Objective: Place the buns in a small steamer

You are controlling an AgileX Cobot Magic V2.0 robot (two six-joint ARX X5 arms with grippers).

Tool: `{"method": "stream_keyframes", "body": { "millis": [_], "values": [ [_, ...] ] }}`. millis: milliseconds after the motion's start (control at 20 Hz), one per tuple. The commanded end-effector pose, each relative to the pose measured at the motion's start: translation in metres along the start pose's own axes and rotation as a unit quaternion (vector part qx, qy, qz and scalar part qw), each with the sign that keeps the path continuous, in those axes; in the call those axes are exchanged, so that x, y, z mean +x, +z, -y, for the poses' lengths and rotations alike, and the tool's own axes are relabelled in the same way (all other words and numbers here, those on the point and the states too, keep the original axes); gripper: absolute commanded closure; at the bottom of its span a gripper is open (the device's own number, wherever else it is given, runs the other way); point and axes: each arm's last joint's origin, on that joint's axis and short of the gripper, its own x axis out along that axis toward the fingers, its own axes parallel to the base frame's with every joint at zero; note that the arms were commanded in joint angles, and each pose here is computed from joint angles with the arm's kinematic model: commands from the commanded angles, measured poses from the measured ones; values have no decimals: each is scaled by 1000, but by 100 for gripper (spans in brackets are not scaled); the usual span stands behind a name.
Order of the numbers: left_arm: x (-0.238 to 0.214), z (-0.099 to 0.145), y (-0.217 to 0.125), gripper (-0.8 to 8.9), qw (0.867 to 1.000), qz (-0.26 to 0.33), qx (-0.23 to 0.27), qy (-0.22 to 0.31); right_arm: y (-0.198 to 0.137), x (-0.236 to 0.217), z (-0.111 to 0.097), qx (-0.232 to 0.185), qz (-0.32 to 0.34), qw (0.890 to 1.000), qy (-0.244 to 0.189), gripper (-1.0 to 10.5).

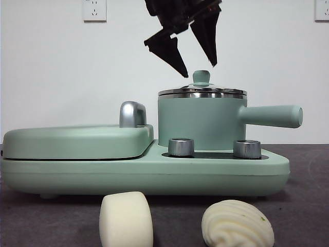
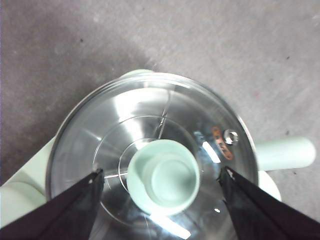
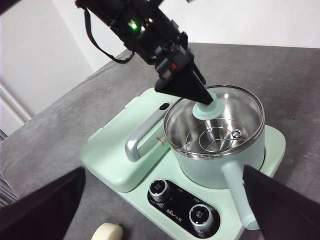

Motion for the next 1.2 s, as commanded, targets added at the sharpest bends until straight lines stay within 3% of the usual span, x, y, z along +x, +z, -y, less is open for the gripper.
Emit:
{"method": "stream_keyframes", "body": {
  "millis": [50, 500, 900, 1200],
  "values": [
    [18, 4, 2, 474, 1000, -8, 12, -3, 4, -1, -2, -9, 6, 1000, 1, 443],
    [30, 10, 1, 696, 999, -22, 31, 2, 4, -1, -2, -8, 6, 1000, 1, 443],
    [2, 15, 8, 701, 999, 7, 32, 4, 4, -1, -1, -2, 4, 1000, 0, 443],
    [-43, 4, 11, 701, 998, 46, 0, 34, 7, 14, 7, 50, -57, 997, -2, 461]
  ]
}}
